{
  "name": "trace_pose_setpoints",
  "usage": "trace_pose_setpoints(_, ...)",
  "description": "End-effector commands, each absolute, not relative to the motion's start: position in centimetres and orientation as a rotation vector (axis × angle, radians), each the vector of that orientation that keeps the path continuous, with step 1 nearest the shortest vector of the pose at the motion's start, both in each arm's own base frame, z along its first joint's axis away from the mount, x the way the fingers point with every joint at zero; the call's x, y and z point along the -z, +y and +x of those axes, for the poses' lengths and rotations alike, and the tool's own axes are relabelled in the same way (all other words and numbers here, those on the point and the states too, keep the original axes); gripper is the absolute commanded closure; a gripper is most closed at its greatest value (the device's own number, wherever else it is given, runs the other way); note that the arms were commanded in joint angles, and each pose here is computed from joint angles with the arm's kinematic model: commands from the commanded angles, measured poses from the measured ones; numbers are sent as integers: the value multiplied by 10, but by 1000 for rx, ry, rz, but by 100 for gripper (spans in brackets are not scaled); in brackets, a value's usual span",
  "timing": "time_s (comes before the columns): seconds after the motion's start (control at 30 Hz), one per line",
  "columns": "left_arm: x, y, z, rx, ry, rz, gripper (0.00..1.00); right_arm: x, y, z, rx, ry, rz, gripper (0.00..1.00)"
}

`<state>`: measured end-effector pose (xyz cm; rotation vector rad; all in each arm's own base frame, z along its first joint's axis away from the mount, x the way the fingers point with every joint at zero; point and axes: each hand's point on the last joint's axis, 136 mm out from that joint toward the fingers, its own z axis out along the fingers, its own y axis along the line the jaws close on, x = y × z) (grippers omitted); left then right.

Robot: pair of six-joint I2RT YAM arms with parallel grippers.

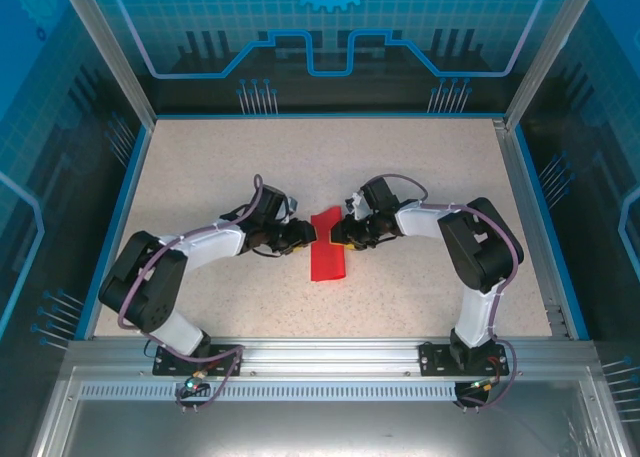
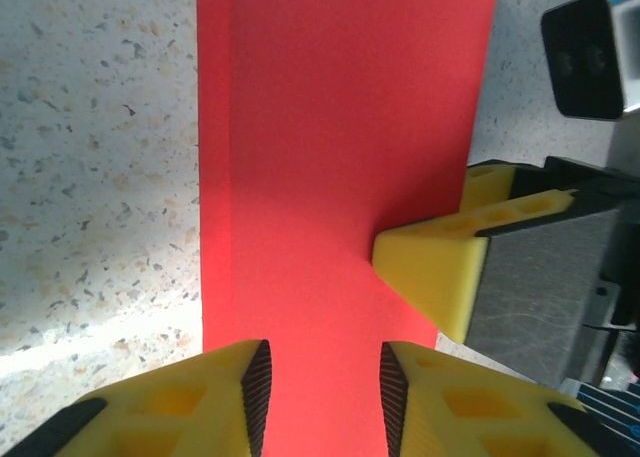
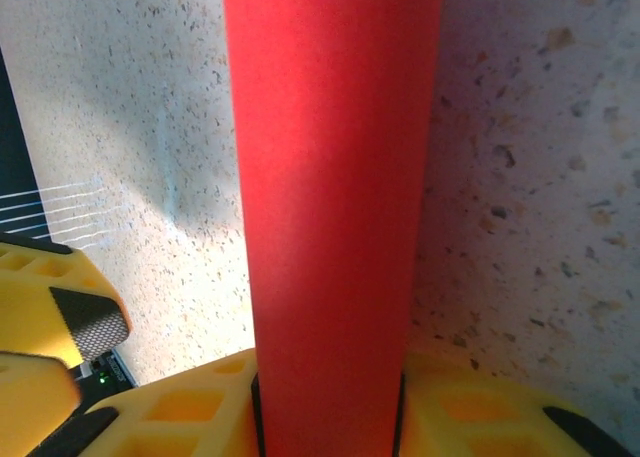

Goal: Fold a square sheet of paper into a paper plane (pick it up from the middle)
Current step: Hold the square sheet of paper at the center of the table.

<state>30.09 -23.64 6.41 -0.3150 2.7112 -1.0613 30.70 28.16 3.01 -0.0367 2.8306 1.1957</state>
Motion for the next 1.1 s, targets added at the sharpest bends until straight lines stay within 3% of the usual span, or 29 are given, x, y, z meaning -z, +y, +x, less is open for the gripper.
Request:
trace_pose_setpoints(0.0, -62, -243, 308, 1043, 2696, -286, 64, -23, 281, 306, -1150, 2869, -55, 65)
trace_pose_setpoints(1.07, -48, -245, 308, 1015, 2735, -285, 67, -10, 287, 300, -1007, 2946, -131, 55)
